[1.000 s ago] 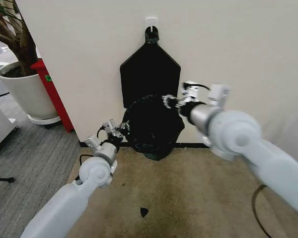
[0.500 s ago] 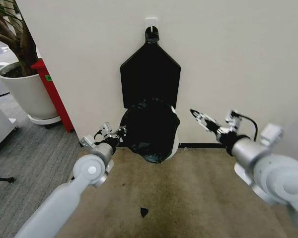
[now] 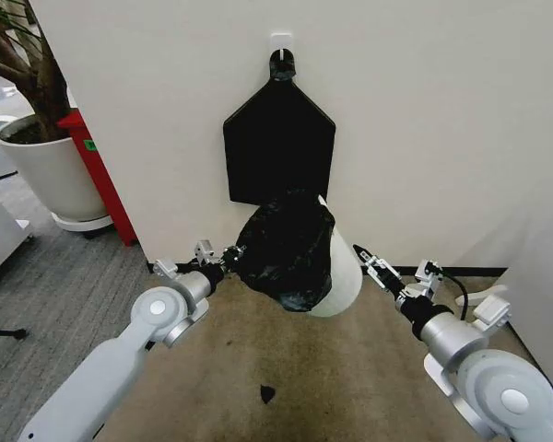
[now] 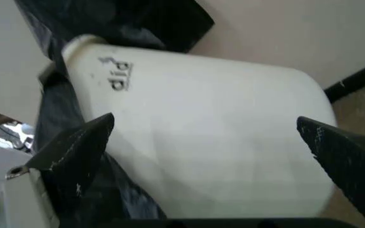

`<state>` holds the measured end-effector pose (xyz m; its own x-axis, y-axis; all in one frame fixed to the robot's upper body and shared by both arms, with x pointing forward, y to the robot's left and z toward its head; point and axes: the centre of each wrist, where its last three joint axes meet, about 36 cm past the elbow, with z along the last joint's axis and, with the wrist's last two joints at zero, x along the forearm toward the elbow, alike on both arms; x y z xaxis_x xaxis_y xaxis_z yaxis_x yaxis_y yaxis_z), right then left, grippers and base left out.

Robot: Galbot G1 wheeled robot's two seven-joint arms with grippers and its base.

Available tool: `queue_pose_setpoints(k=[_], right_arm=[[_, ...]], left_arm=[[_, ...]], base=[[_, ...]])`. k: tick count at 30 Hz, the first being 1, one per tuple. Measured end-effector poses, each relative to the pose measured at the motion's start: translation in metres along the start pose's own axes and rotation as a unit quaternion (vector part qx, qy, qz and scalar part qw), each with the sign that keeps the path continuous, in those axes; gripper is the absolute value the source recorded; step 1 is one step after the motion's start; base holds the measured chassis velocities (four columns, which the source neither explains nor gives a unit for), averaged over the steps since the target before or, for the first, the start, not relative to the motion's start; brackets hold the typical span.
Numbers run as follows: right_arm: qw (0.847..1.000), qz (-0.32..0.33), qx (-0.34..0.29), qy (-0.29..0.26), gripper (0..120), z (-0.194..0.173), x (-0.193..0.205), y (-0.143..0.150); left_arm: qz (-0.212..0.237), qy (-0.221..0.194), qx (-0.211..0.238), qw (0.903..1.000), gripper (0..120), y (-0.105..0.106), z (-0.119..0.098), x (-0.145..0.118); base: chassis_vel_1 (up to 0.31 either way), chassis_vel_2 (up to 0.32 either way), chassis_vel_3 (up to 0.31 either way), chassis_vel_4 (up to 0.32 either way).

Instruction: Place the garbage bag over the trash bin.

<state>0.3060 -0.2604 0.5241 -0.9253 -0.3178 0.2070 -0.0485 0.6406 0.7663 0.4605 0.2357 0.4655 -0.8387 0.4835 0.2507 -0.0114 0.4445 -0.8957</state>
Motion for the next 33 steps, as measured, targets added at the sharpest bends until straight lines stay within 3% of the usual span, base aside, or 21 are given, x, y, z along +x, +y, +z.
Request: queue_pose_setpoints(k=[17, 27, 33], right_arm=[[0.999, -0.001, 0.016, 0.034, 100, 0.034, -0.005, -0.002], [0.995, 0.086, 0.032, 0.04, 100, 0.039, -0.022, -0.035], [0.996, 0.084, 0.024, 0.014, 100, 0.03, -0.016, -0.023]], left_arm=[[-0.004, -0.002, -0.008, 1.0, 4, -0.008, 0.003, -0.005], [0.007, -0.003, -0.014, 0.9999, 4, -0.016, 0.005, 0.001], [0.009, -0.003, -0.015, 0.9998, 4, -0.018, 0.006, 0.002]], base=[[0.0, 0.0, 0.0, 0.0], [0.0, 0.0, 0.0, 0.0], [0.0, 0.0, 0.0, 0.0]])
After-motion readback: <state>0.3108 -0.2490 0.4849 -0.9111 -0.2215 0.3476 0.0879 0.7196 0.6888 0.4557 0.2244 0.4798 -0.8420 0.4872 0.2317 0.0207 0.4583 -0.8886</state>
